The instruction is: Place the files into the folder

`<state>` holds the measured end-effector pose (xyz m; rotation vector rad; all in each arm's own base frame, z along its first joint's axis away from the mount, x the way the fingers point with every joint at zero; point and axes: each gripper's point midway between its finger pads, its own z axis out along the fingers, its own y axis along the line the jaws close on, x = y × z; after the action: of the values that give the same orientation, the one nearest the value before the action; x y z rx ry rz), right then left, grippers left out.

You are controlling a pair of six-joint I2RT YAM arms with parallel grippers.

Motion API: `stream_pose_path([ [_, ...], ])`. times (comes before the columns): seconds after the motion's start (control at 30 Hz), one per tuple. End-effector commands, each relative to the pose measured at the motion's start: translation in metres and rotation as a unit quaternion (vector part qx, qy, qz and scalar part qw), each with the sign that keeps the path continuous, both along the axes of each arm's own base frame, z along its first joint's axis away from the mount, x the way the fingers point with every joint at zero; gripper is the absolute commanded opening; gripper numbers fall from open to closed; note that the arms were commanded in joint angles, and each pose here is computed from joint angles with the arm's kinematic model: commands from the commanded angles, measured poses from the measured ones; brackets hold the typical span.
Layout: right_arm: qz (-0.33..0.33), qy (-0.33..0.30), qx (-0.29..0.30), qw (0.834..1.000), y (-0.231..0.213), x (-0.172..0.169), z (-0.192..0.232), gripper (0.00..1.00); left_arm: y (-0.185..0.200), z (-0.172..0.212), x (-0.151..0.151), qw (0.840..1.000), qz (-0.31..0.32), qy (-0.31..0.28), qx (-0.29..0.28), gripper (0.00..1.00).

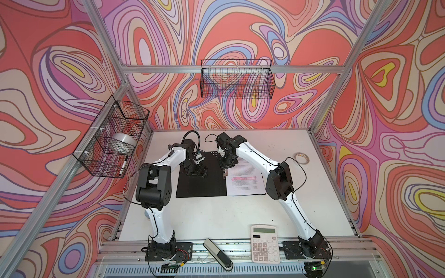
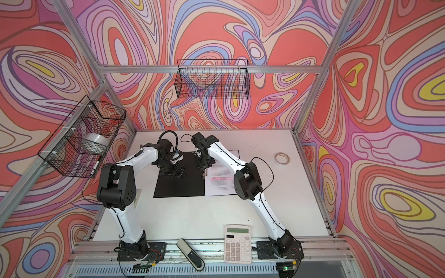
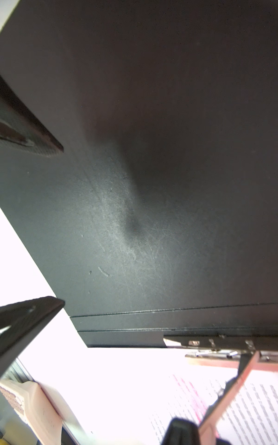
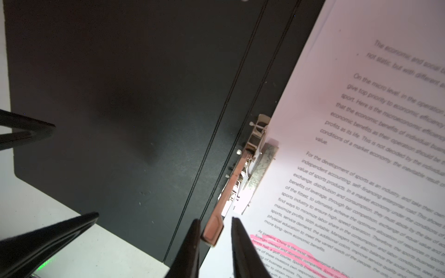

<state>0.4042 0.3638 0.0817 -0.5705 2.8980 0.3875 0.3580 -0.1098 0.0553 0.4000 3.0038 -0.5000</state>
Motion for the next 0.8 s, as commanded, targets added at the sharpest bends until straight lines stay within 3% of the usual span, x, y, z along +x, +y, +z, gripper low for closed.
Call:
stream_pose_path([
  [0.0,0.007,-0.017,0.018,1.0,0.008,0.003,0.016,0.24,0.002,0.0,-0.002,1.0,-0.007,0.01,0.003,0.92],
  [0.5,0.013,0.004,0.022,1.0,0.01,-0.004,0.012,0.24,0.001,0.003,0.0,1.0,-0.008,0.008,0.0,0.91],
  [0.77,0.008,0.012,-0.012,1.0,-0.002,-0.006,-0.002,0.23,0.001,0.002,-0.001,1.0,-0.008,0.009,0.0,0.92],
])
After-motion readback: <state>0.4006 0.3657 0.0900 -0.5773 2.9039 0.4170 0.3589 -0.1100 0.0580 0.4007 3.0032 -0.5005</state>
